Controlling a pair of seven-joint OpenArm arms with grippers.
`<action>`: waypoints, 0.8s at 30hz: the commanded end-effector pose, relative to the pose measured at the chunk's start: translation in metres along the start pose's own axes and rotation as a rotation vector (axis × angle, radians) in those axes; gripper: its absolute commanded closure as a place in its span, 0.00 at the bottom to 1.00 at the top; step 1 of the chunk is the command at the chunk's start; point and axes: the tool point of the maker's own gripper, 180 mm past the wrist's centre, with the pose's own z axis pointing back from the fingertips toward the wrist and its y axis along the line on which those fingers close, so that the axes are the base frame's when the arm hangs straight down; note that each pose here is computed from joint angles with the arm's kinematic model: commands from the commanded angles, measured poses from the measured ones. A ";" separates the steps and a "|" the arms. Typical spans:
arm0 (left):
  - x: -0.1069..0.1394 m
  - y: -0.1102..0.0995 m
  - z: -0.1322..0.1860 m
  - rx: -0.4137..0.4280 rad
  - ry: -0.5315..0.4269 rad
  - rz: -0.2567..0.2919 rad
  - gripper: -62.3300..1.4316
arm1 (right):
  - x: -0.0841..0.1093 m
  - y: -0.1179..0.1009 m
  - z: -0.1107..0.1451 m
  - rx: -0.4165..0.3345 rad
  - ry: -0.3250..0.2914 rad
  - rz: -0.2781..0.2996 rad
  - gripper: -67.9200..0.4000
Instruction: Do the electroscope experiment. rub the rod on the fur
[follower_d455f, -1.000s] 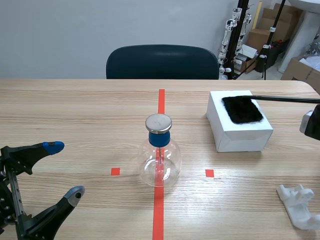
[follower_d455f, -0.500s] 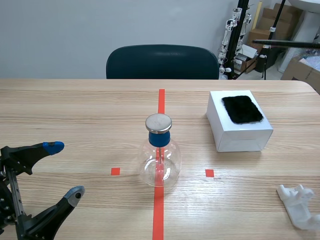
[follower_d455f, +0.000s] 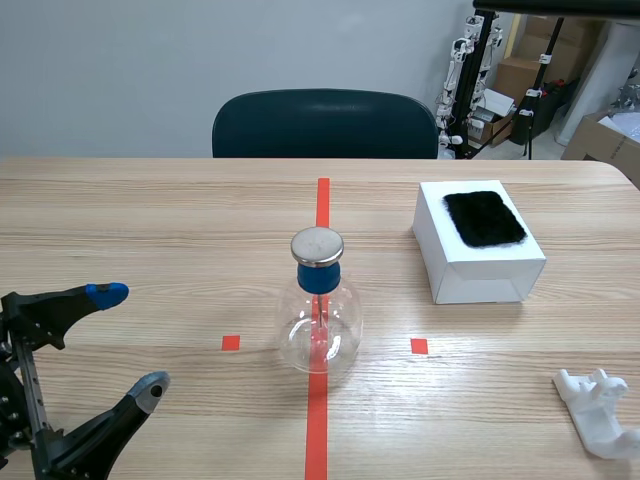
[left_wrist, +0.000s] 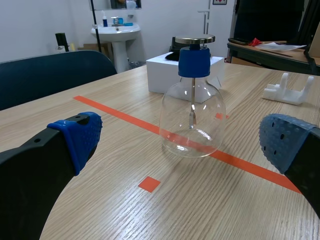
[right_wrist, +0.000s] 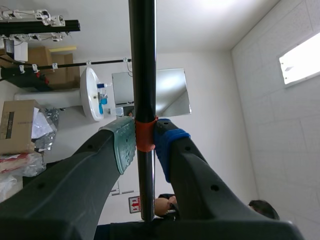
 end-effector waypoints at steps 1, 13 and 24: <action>0.009 0.004 -0.001 0.001 -0.033 -0.012 0.00 | 0.003 -0.002 0.010 -0.004 -0.007 0.011 0.99; 0.009 0.004 -0.001 0.001 -0.033 -0.012 0.00 | 0.063 -0.011 0.088 0.087 -0.156 -0.026 0.99; 0.009 0.004 -0.001 0.001 -0.032 -0.012 0.00 | 0.088 -0.025 0.127 0.058 -0.268 -0.036 0.99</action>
